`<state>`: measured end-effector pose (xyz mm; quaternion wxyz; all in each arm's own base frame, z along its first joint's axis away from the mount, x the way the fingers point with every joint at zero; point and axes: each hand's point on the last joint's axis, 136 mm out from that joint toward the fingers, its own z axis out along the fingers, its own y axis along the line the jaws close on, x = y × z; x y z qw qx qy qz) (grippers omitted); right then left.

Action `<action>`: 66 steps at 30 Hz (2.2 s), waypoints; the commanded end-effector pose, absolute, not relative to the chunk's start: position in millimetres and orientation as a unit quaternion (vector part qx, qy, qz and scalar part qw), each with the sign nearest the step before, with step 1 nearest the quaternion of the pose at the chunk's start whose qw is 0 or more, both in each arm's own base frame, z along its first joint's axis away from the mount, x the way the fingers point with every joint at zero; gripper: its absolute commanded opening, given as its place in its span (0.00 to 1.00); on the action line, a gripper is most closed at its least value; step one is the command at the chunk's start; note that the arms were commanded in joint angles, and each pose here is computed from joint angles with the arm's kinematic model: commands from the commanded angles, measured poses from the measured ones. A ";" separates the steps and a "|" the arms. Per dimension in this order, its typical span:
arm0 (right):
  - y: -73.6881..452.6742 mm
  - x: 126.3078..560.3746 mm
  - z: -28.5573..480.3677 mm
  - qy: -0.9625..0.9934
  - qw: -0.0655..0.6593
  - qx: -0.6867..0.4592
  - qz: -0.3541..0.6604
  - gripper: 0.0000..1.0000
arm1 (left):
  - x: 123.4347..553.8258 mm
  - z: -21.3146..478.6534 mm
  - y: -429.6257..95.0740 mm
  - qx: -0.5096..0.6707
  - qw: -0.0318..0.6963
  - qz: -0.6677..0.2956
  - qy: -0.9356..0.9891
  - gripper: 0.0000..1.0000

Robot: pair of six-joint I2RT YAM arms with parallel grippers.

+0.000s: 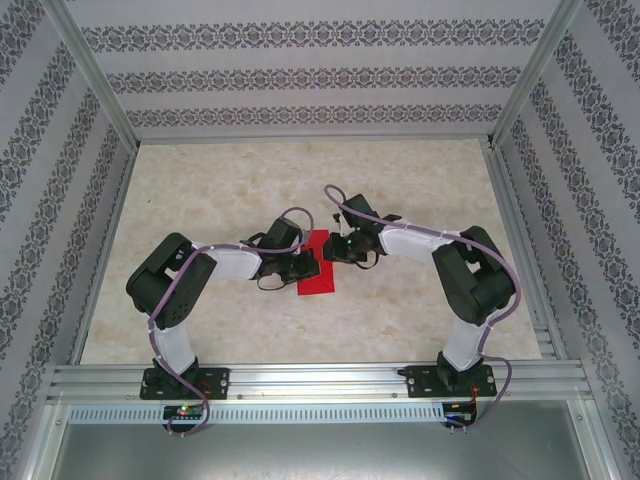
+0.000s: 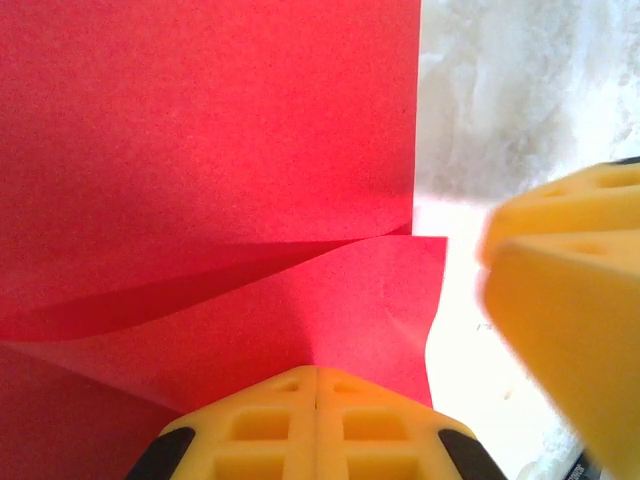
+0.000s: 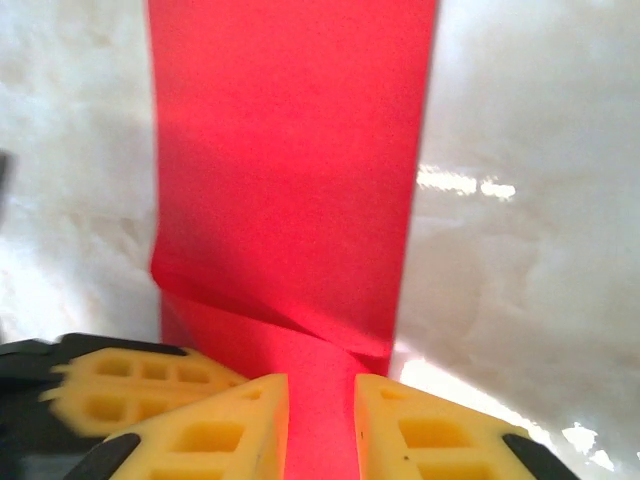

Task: Fold a paper plane with a square sheet of paper (pick it up from the middle)
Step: Fold the triangle a second time at the center of the table.

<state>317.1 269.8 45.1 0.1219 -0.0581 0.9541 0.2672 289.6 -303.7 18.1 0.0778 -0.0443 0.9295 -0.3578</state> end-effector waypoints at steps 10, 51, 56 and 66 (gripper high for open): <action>262.5 289.3 50.4 0.947 0.124 -0.031 0.293 0.21 | 283.1 10.0 -288.6 -0.071 0.083 -0.317 0.942 0.01; 285.5 298.5 67.9 0.926 0.137 -0.080 0.343 0.31 | 290.2 42.4 -303.0 -0.039 0.106 -0.355 0.928 0.04; 288.3 299.2 68.6 0.924 0.133 -0.087 0.348 0.15 | 289.7 47.1 -301.3 -0.039 0.110 -0.356 0.927 0.04; 311.3 283.7 81.6 0.889 0.106 -0.134 0.425 0.02 | 295.4 66.9 -255.7 -0.080 0.195 -0.283 0.936 0.03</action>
